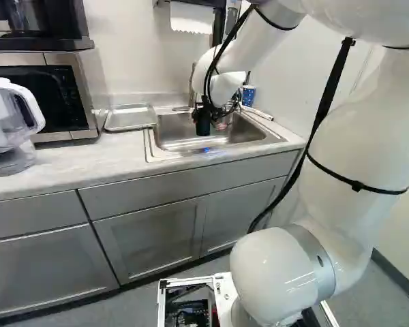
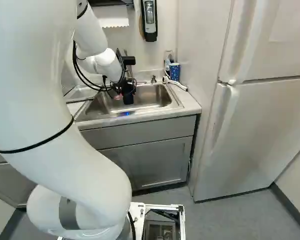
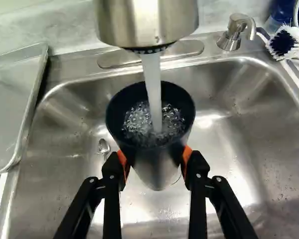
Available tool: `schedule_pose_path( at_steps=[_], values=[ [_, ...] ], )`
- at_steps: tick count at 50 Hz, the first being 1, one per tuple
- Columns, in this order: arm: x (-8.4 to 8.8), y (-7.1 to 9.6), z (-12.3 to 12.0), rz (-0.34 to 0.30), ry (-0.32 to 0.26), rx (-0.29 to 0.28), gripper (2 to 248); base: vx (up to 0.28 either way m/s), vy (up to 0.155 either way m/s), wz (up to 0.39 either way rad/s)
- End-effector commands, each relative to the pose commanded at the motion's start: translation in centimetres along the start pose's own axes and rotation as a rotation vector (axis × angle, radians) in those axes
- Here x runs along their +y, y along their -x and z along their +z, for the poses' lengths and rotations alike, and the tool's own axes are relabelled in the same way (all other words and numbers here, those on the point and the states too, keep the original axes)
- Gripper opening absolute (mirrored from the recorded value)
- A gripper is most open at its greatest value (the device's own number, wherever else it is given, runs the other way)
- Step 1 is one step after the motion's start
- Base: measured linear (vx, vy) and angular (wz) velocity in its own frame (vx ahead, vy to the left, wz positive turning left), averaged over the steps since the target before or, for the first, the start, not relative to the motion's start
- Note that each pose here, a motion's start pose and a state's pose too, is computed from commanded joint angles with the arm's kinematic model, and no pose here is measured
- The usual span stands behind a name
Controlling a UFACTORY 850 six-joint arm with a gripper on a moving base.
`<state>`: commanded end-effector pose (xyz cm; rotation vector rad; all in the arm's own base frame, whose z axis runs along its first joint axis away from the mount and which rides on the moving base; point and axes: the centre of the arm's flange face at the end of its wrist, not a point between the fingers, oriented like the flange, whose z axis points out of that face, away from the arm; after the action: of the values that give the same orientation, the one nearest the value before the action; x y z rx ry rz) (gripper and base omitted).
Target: Rinse the cup and place it in the tray
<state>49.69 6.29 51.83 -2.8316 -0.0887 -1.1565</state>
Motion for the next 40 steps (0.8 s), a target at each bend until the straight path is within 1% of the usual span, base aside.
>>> schedule_pose_path(
  at_steps=[40],
  values=[
    [-0.06, 0.00, 0.01, -0.001, -0.001, 0.000, 121, 0.000, 0.000, 0.000]
  ],
)
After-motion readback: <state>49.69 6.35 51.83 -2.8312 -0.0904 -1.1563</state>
